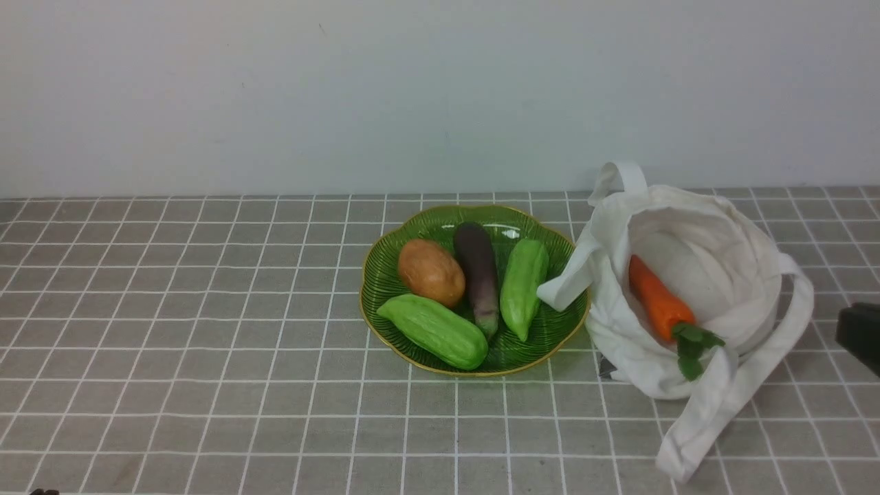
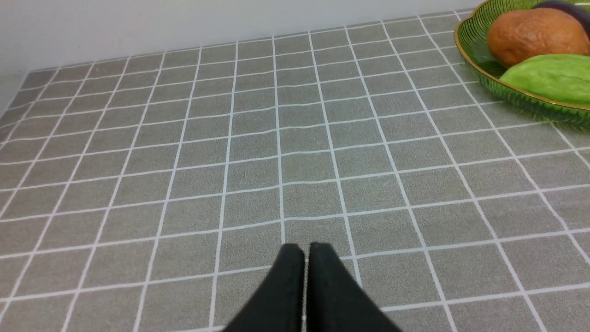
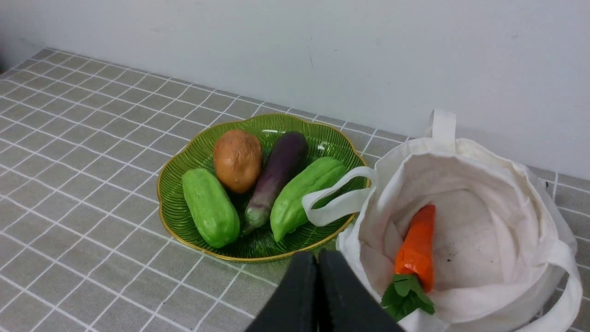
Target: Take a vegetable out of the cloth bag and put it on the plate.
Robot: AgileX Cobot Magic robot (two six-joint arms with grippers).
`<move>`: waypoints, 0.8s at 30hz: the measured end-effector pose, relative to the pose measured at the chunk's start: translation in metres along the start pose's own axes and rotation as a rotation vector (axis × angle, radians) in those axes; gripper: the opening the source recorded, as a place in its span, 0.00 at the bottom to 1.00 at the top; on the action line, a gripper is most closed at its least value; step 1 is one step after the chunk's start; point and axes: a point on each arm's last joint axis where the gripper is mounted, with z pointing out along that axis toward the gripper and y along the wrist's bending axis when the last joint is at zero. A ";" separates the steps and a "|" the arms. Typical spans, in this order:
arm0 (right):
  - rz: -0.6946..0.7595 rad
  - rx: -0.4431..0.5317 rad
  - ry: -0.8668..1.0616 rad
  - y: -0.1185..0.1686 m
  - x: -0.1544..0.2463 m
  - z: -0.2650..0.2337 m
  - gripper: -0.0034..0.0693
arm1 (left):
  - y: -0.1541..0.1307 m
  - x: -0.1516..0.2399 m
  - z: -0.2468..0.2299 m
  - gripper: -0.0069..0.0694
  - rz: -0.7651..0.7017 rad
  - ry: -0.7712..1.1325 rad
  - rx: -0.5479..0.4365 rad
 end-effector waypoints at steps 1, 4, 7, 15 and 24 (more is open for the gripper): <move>-0.002 0.000 -0.001 0.000 0.000 0.000 0.03 | 0.000 0.000 0.000 0.08 0.000 0.000 0.000; -0.002 0.000 0.000 0.000 0.000 0.000 0.03 | 0.000 0.000 0.000 0.08 0.000 0.000 0.000; -0.002 0.000 0.000 0.000 0.000 0.000 0.03 | 0.000 0.000 0.000 0.08 0.000 0.000 0.000; -0.002 0.000 0.000 0.000 0.000 0.000 0.03 | 0.000 0.000 0.000 0.08 0.000 0.000 0.000; -0.006 0.010 -0.031 -0.001 0.004 -0.004 0.03 | 0.000 0.000 0.000 0.08 0.000 0.000 0.000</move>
